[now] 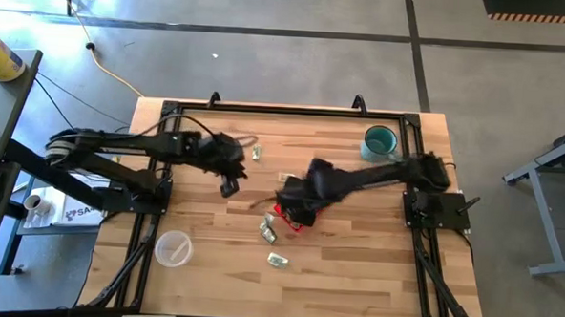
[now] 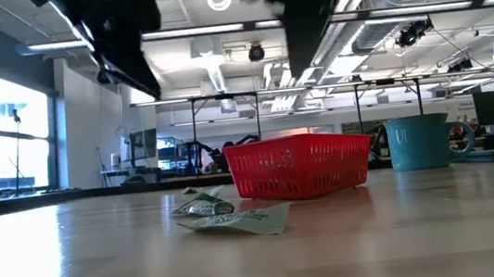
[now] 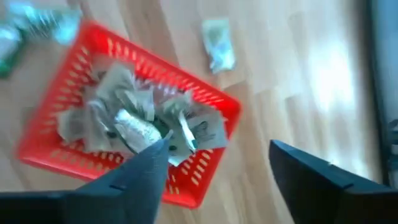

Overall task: Pick and place items into bin
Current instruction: Put the white stevia pack into the red bin

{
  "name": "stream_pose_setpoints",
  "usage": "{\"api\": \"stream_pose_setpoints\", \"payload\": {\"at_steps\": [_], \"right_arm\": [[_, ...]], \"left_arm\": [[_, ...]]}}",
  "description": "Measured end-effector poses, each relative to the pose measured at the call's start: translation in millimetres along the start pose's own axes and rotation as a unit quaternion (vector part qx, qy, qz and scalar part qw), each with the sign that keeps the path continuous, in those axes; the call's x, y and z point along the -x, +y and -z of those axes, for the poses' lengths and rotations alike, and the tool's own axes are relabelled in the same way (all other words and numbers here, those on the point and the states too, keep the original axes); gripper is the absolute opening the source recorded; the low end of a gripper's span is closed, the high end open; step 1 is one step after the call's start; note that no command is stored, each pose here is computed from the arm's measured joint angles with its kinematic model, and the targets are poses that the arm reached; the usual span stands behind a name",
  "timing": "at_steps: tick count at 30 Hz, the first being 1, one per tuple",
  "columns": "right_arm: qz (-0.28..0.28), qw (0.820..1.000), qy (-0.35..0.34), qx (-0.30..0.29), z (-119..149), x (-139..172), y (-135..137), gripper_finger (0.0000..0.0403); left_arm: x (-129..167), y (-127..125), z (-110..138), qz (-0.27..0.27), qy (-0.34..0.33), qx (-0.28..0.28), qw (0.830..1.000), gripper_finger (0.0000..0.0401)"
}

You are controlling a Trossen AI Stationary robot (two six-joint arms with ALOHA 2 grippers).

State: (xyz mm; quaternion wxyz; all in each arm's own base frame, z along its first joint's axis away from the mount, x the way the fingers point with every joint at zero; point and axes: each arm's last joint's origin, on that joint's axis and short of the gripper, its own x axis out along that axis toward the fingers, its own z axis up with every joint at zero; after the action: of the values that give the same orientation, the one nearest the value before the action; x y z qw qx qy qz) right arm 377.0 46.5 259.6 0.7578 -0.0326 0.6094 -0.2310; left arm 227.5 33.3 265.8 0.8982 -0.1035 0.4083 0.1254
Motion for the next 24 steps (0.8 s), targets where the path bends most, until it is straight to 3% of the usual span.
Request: {"api": "stream_pose_setpoints", "payload": {"at_steps": [4,7,10,16,24], "right_arm": [[0.000,0.997,-0.036,-0.064,22.3,44.4,0.9,0.0304],[0.007,0.994,-0.044,-0.096,40.1,68.0,-2.2,0.0313],[0.012,0.992,-0.042,-0.117,54.6,83.3,-4.0,0.0314],[0.035,0.985,-0.040,-0.164,74.1,97.7,-7.0,0.0314],[0.035,0.982,-0.006,-0.184,91.4,85.9,-11.4,0.0314]], "left_arm": [[-32.2,-5.4,-12.5,-0.012,-0.029,-0.072,0.997,0.0190],[-61.0,-8.2,-22.7,-0.012,-0.063,-0.120,0.991,0.0226],[-93.5,-5.0,-21.9,-0.005,-0.051,-0.162,0.986,0.0249],[-147.9,3.2,-4.6,0.012,0.007,-0.169,0.985,0.0259],[-179.4,14.4,-8.0,0.005,-0.043,-0.182,0.982,0.0244]]}}
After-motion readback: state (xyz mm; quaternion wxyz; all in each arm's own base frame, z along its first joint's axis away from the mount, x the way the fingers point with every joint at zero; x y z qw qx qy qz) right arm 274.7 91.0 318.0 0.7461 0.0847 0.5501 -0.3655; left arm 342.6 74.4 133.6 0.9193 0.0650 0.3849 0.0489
